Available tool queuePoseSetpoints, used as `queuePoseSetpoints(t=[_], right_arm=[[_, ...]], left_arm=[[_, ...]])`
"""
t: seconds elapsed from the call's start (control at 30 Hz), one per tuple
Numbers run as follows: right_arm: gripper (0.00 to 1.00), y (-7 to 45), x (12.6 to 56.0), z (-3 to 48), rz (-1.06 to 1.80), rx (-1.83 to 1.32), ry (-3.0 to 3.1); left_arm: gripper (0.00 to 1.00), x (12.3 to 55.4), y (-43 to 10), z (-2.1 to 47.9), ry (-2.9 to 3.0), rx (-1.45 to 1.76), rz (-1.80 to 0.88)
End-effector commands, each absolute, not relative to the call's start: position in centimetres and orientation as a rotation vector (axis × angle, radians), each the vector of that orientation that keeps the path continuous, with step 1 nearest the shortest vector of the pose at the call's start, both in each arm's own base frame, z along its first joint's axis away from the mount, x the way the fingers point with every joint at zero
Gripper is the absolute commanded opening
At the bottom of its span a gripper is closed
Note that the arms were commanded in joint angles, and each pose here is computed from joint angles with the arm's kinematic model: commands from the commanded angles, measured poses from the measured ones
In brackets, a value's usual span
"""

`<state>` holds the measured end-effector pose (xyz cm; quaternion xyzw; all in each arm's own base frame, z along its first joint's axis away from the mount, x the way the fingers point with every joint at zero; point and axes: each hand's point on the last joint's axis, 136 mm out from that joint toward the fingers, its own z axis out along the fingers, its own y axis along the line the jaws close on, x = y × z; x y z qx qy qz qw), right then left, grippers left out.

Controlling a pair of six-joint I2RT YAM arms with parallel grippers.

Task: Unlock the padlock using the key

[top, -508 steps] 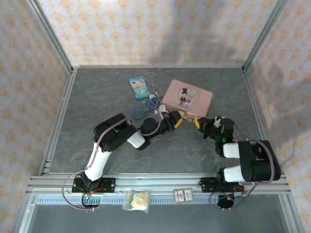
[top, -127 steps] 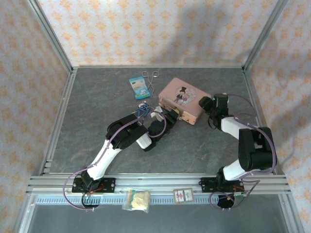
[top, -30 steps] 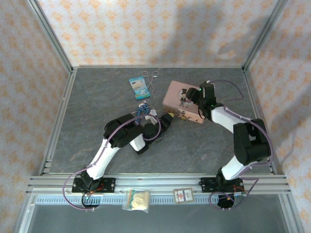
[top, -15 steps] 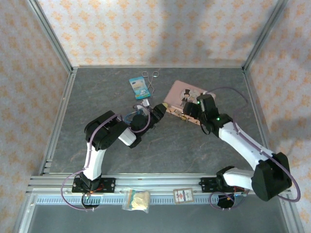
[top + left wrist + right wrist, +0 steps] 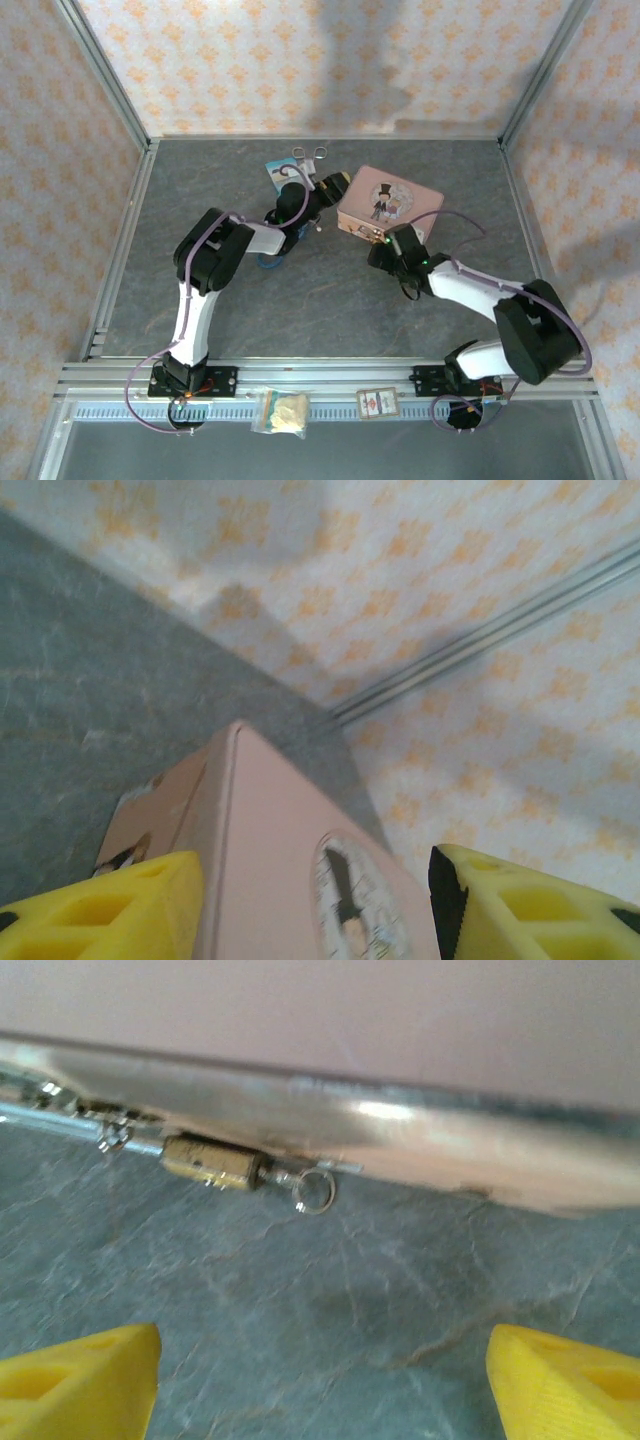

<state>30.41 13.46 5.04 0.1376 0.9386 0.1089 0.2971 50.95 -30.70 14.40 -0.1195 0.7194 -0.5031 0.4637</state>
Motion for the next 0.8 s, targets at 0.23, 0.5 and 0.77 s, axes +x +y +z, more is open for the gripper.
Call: queuePoseSetpoints(t=[0.23, 0.5, 0.77], right_arm=[[0.87, 9.4, 35.3, 8.0, 0.053, 0.304, 2.291], [0.83, 12.3, 35.0, 6.8, 0.261, 0.177, 2.331], [0.77, 11.0, 33.3, 4.8, 0.229, 0.270, 2.367]], left_arm=[[0.58, 46.9, -34.4, 10.6, 1.899, -0.187, -1.328], [0.57, 44.6, -35.7, 13.0, 1.836, -0.189, -1.447], [0.57, 47.5, -34.7, 12.7, 1.860, -0.194, -1.354]])
